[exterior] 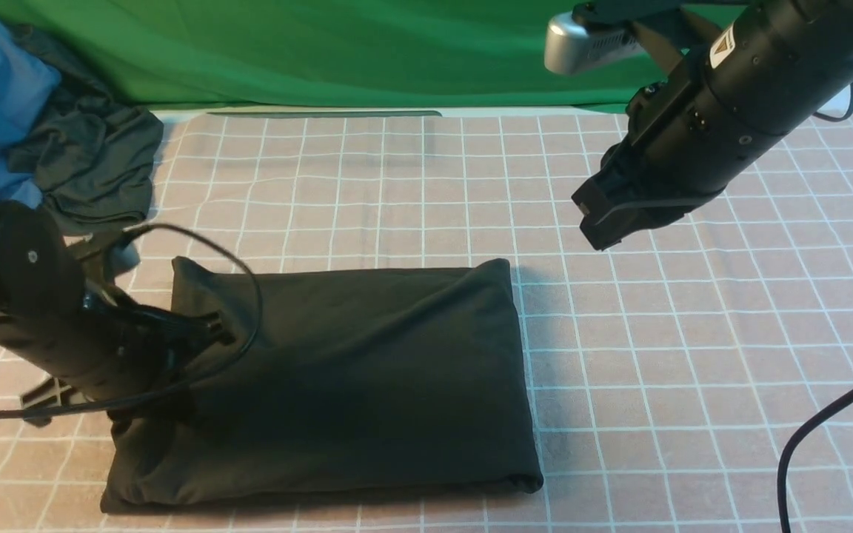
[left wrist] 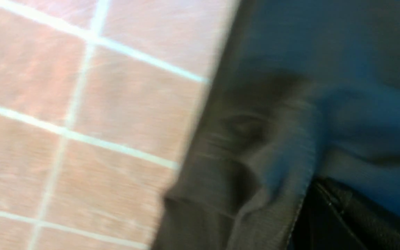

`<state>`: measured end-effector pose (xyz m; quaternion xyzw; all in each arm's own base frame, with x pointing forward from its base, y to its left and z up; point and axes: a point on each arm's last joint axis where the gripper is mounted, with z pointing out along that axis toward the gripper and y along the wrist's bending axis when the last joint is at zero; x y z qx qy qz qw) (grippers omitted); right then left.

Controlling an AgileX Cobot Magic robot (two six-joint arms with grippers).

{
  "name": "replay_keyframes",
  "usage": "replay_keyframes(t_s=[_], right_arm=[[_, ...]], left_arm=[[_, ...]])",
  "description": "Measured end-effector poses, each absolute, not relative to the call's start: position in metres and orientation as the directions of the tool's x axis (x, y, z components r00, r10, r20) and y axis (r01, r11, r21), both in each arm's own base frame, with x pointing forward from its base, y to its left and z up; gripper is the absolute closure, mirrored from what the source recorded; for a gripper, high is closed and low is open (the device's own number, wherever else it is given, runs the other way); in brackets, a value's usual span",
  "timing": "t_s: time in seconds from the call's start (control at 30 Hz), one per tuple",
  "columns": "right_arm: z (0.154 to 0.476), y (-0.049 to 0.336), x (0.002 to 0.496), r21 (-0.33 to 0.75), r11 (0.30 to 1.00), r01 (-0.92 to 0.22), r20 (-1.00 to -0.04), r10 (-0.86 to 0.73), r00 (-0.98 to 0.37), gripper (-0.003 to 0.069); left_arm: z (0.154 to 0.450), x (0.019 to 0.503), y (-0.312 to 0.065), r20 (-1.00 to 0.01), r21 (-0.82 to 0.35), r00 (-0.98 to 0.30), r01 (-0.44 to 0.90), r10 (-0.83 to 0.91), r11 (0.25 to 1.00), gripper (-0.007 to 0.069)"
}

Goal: Fold a long-sleeved shirt over a pink coffee tablecloth.

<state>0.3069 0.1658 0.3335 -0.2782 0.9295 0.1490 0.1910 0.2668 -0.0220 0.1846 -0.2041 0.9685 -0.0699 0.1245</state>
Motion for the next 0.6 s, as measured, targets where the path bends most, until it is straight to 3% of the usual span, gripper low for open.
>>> replay_keyframes(t_s=[0.27, 0.47, 0.6], right_arm=[[0.333, 0.166, 0.307, 0.171, 0.801, -0.574, -0.438, -0.46, -0.772, 0.062], [0.333, 0.166, 0.307, 0.171, 0.801, -0.574, -0.435, -0.461, -0.773, 0.062], [0.333, 0.166, 0.307, 0.171, 0.801, -0.574, -0.436, -0.461, -0.773, 0.062]], left_arm=[[0.188, 0.27, -0.01, -0.221, -0.202, -0.86, -0.42, -0.459, 0.885, 0.0611], [0.24, 0.269, -0.011, -0.349, -0.286, -0.814, -0.379, -0.464, 0.88, 0.0611], [0.271, 0.259, -0.02, -0.387, -0.412, -0.783, -0.325, -0.486, 0.851, 0.0611]])
